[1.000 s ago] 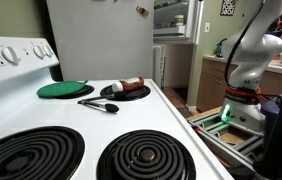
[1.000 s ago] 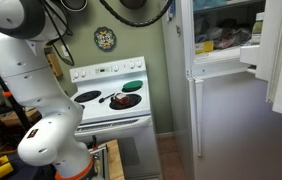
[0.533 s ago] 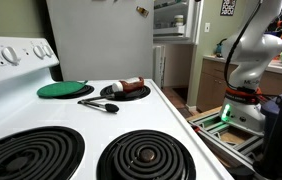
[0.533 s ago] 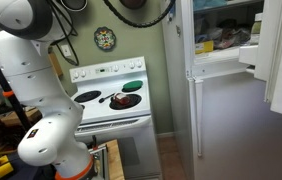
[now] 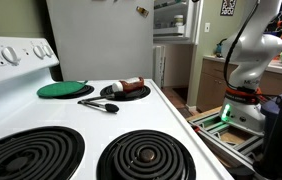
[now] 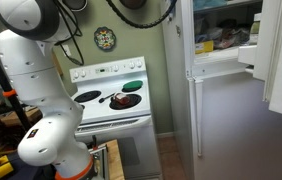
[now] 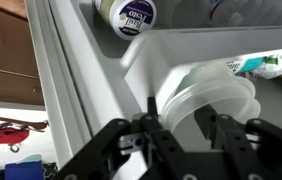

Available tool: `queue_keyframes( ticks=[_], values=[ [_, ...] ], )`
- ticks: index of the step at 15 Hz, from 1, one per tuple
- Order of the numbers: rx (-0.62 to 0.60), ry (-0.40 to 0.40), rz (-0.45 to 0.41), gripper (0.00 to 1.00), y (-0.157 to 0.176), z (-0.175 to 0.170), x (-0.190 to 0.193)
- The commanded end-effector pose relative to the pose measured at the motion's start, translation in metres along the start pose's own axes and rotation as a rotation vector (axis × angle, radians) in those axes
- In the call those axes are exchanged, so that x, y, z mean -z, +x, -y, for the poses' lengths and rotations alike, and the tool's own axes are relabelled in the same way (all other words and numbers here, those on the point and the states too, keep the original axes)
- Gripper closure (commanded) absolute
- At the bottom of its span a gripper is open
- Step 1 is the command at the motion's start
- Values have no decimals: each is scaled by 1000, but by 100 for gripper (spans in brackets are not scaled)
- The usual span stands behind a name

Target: Open the top door of the refrigerator, pick up the clear lunch box and put it on the hob of the stove

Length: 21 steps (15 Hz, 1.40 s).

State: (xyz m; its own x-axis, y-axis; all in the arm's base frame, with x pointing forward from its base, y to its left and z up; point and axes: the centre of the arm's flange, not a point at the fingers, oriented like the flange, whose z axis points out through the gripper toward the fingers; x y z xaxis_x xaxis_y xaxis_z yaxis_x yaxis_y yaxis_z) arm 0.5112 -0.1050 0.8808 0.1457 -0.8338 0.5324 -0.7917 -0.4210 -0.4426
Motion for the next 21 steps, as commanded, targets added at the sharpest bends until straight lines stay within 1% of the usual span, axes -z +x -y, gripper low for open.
queue_keyframes(
  ticks=[1, 2, 3, 11, 17, 21],
  values=[
    [-34, -14, 20, 88, 8, 7, 4],
    [-35, -6, 21, 95, 9, 6, 6],
    [-36, 0, 23, 100, 11, 6, 7],
    [-94, 61, 106, 99, 33, -11, 3],
    [-94, 159, 170, 99, 49, -21, 10],
    [-99, 191, 180, 99, 64, -31, 13]
  ],
)
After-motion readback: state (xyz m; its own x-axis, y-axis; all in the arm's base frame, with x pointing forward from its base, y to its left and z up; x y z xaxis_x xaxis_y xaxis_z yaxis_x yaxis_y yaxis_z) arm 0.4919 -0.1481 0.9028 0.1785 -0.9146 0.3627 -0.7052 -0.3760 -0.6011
